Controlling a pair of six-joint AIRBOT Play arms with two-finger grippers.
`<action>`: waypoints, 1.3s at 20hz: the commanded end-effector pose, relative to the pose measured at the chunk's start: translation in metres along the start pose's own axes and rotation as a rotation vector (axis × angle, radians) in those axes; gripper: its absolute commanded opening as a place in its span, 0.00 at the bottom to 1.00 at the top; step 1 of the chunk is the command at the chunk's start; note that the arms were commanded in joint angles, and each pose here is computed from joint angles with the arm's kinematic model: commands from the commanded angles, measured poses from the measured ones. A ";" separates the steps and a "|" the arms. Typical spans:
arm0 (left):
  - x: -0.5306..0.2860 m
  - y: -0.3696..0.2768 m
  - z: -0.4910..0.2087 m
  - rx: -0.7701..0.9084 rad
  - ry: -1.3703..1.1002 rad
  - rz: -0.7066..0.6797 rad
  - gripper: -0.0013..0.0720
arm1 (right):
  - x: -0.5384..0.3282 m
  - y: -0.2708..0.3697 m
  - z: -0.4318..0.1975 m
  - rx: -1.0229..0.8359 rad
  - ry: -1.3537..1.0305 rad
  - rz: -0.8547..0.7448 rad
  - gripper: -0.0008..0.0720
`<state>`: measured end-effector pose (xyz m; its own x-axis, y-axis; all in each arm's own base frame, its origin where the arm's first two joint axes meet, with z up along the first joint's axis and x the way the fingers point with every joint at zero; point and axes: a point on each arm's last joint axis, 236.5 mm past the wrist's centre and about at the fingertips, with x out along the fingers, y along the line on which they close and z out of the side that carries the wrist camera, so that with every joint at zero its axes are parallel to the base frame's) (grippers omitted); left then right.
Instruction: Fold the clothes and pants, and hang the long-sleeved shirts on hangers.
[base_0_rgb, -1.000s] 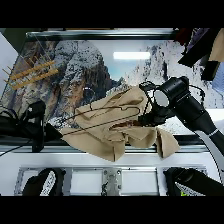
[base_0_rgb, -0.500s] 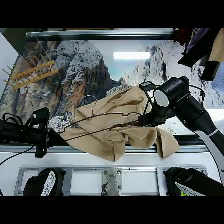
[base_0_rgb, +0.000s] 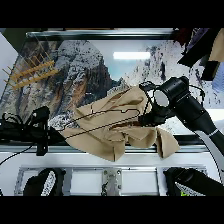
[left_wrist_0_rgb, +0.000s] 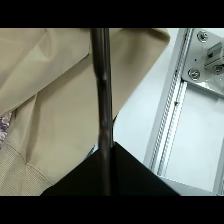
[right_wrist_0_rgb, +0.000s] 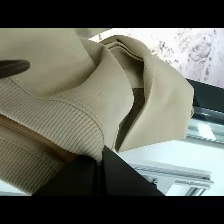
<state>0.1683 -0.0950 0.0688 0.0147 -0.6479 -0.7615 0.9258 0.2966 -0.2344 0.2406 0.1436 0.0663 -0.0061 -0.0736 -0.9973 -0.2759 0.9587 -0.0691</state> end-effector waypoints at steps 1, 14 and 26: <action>0.000 0.003 0.001 0.001 -0.002 0.014 0.04 | 0.000 0.001 0.002 -0.001 -0.006 0.002 0.04; 0.006 -0.003 0.023 0.042 -0.076 -0.033 0.04 | 0.002 -0.054 0.024 0.122 -0.063 -0.038 0.04; 0.055 0.007 0.041 0.083 -0.061 -0.163 0.04 | 0.002 -0.058 0.024 0.140 -0.060 -0.032 0.04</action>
<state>0.1837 -0.1465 0.0484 -0.1238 -0.6925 -0.7107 0.9470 0.1317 -0.2932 0.2805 0.0941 0.0674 0.0605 -0.0943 -0.9937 -0.1391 0.9850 -0.1019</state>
